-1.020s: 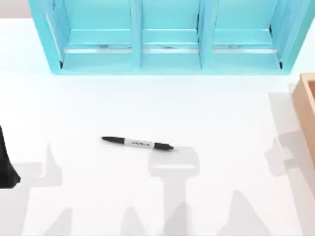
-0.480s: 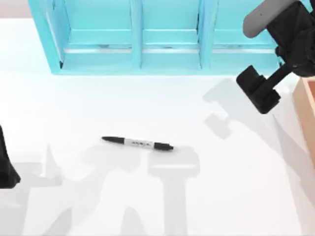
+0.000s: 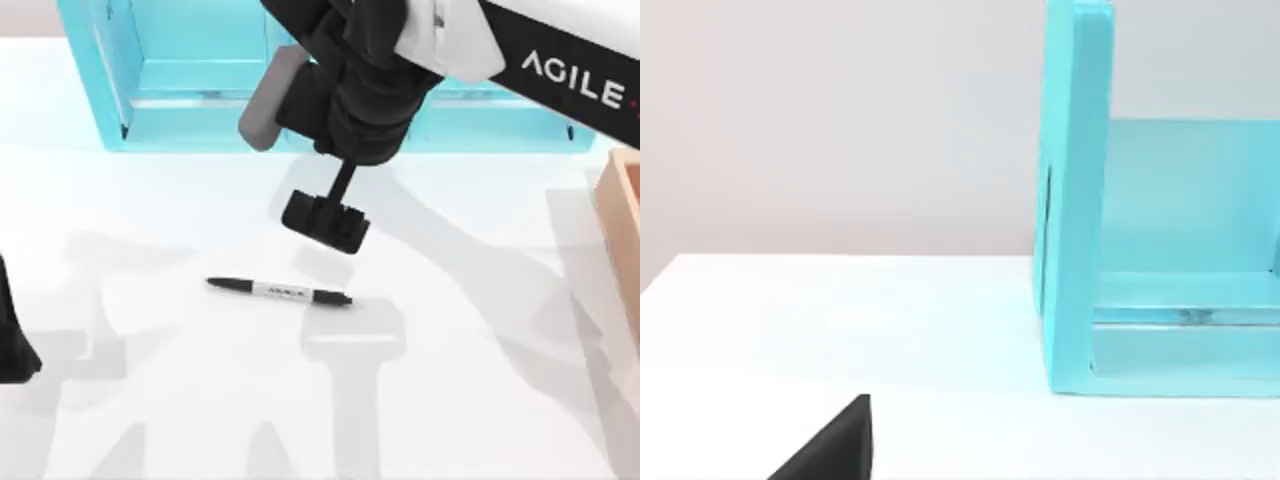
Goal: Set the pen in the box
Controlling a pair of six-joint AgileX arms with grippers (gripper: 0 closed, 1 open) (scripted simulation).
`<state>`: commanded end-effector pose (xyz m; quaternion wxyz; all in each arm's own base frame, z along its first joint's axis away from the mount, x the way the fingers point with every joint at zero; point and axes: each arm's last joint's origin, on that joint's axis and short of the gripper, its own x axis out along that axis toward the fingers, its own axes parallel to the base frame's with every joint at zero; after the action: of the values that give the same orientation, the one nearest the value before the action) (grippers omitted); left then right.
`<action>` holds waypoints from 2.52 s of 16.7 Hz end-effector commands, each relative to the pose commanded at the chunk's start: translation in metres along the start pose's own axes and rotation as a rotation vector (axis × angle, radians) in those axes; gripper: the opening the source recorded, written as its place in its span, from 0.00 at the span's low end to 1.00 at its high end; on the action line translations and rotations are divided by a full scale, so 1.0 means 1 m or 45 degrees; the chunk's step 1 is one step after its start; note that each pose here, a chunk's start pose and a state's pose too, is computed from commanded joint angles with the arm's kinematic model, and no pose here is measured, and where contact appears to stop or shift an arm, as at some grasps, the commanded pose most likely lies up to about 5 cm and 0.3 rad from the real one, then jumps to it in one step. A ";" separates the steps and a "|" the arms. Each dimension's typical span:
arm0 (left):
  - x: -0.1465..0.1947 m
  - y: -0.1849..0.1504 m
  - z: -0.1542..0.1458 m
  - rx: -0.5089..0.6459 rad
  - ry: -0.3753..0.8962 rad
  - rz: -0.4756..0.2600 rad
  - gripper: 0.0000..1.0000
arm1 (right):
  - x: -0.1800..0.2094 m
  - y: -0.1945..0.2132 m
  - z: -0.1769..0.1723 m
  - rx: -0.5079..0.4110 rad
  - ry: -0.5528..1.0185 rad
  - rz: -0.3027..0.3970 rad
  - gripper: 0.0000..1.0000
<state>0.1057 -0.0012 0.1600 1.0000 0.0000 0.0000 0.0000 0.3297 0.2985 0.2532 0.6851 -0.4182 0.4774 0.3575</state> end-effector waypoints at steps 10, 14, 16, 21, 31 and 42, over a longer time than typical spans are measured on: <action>0.000 0.000 0.000 0.000 0.000 0.000 1.00 | 0.072 0.051 0.052 -0.285 0.204 0.113 1.00; 0.000 0.000 0.000 0.000 0.000 0.000 1.00 | 0.074 0.049 0.051 -0.279 0.206 0.114 1.00; 0.000 0.000 0.000 0.000 0.000 0.000 1.00 | 0.086 0.050 0.050 -0.284 0.210 0.115 1.00; 0.000 0.000 0.000 0.000 0.000 0.000 1.00 | 0.150 0.055 0.041 -0.282 0.192 0.107 1.00; 0.000 0.000 0.000 0.000 0.000 0.000 1.00 | 0.170 0.058 0.035 -0.285 0.204 0.113 0.70; 0.000 0.000 0.000 0.000 0.000 0.000 1.00 | 0.170 0.058 0.035 -0.285 0.204 0.113 0.00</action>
<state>0.1057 -0.0012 0.1600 1.0000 0.0000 0.0000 0.0000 0.3401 0.3688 0.0846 0.5773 -0.4977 0.5058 0.4039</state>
